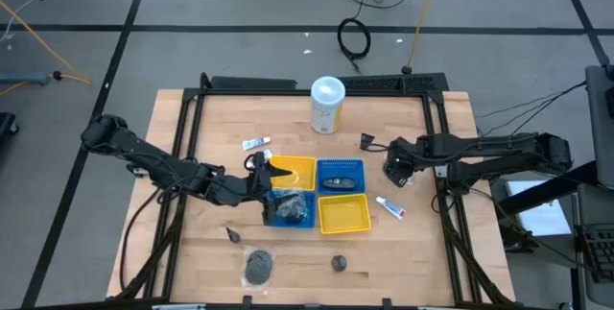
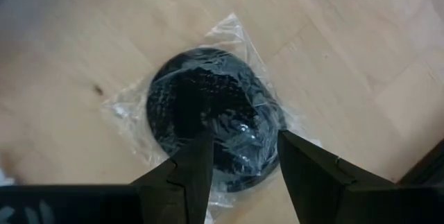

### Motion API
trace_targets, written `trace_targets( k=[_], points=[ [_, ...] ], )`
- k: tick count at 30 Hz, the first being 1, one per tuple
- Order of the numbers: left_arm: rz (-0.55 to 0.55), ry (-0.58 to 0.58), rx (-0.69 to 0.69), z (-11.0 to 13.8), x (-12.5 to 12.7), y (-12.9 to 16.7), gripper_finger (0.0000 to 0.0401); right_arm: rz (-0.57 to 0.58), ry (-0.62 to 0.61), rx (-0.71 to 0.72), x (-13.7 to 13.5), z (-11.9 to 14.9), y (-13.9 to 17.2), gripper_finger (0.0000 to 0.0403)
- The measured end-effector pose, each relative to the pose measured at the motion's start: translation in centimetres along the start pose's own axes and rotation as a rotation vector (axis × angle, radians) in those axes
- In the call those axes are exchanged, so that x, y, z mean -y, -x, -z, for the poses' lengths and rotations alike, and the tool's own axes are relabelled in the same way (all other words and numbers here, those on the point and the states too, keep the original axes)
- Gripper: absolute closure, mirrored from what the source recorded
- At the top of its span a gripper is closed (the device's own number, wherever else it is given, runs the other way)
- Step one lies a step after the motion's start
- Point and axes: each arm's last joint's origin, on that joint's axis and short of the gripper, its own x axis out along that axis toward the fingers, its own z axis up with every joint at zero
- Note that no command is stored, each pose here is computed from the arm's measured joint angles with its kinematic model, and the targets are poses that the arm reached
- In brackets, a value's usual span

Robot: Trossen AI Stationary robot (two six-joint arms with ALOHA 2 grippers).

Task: Pick & Place Travel size toiletries
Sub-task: Put the black hairbrush into the bottom blue bin

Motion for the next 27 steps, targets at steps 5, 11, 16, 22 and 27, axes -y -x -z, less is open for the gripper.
trace_targets(
  k=[5,11,16,22,27],
  points=[
    [0.000,0.000,0.000,0.0,0.0,0.0,0.0119,-0.016,-0.033,0.036,0.4,0.1,-1.4,0.0248],
    [0.000,-0.001,0.000,0.0,0.0,0.0,0.0119,-0.014,-0.055,0.059,1.1,0.1,-2.6,0.0248],
    [-0.001,-0.003,-0.003,0.0,0.0,0.0,0.0119,-0.061,-0.094,0.073,1.5,0.5,-3.8,0.0248],
    [-0.001,-0.004,-0.006,0.1,0.0,0.0,0.0119,-0.086,-0.129,0.062,1.9,0.9,-4.5,0.0270],
    [-0.001,-0.004,-0.006,0.1,0.0,0.0,0.0119,-0.091,-0.128,0.068,1.8,0.8,-4.6,0.0354]
  ],
)
